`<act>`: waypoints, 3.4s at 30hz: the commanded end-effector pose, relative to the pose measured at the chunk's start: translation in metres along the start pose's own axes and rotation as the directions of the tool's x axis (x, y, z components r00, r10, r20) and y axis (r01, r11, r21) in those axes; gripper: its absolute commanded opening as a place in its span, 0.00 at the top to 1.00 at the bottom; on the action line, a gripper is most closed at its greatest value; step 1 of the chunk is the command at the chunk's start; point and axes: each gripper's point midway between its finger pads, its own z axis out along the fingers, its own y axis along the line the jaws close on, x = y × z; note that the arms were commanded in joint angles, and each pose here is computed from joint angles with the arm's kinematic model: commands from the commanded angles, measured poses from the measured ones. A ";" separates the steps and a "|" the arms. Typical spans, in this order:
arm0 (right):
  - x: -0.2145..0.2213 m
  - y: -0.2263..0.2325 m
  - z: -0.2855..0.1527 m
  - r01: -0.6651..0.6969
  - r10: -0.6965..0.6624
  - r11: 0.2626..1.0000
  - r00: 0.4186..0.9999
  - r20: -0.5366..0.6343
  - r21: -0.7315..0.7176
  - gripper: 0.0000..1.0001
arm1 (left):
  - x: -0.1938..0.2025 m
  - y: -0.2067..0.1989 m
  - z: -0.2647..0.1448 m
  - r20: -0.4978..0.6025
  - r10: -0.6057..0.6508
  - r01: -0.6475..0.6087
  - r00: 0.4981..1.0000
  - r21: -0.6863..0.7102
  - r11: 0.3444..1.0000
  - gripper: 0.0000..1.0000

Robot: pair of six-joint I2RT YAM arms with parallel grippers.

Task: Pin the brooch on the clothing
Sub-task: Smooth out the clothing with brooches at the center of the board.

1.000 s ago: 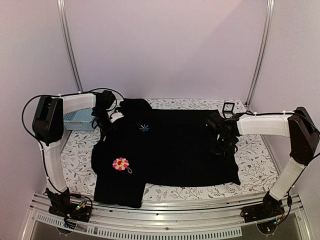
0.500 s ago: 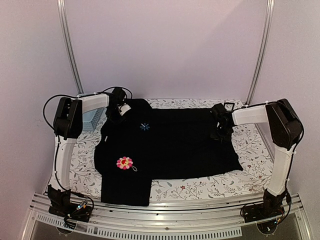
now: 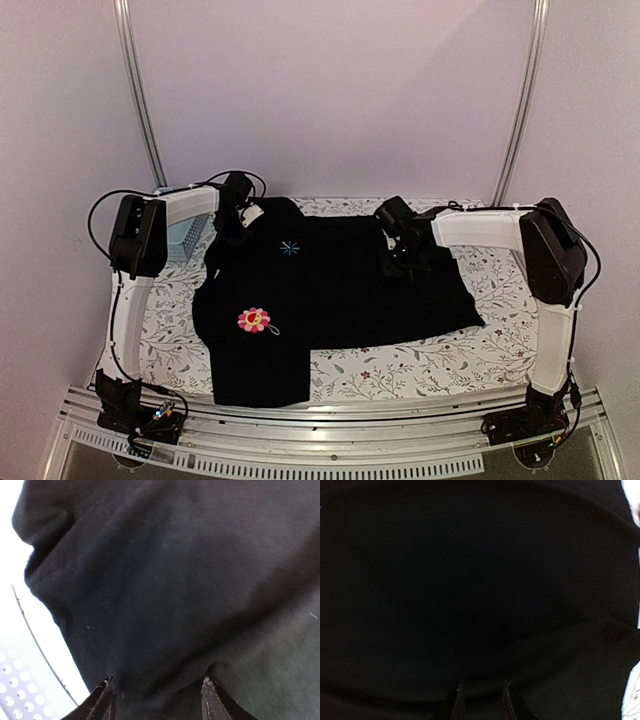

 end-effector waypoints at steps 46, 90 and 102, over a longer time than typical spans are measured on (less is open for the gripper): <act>0.290 0.294 -0.158 0.826 -0.740 -0.253 0.170 0.650 -0.504 1.00 | 0.084 -0.035 0.014 -0.161 0.126 -0.126 0.979 0.011 0.992 0.41; 0.227 -0.073 -0.078 -0.380 0.432 0.886 0.886 -0.172 0.265 1.00 | 0.183 -0.114 -0.098 -0.192 0.167 -0.103 0.967 0.303 0.947 0.53; 0.289 -0.073 -0.080 -0.386 0.502 0.853 0.791 -0.350 0.352 1.00 | 0.254 -0.132 -0.108 -0.333 0.303 -0.189 0.893 0.334 0.924 0.53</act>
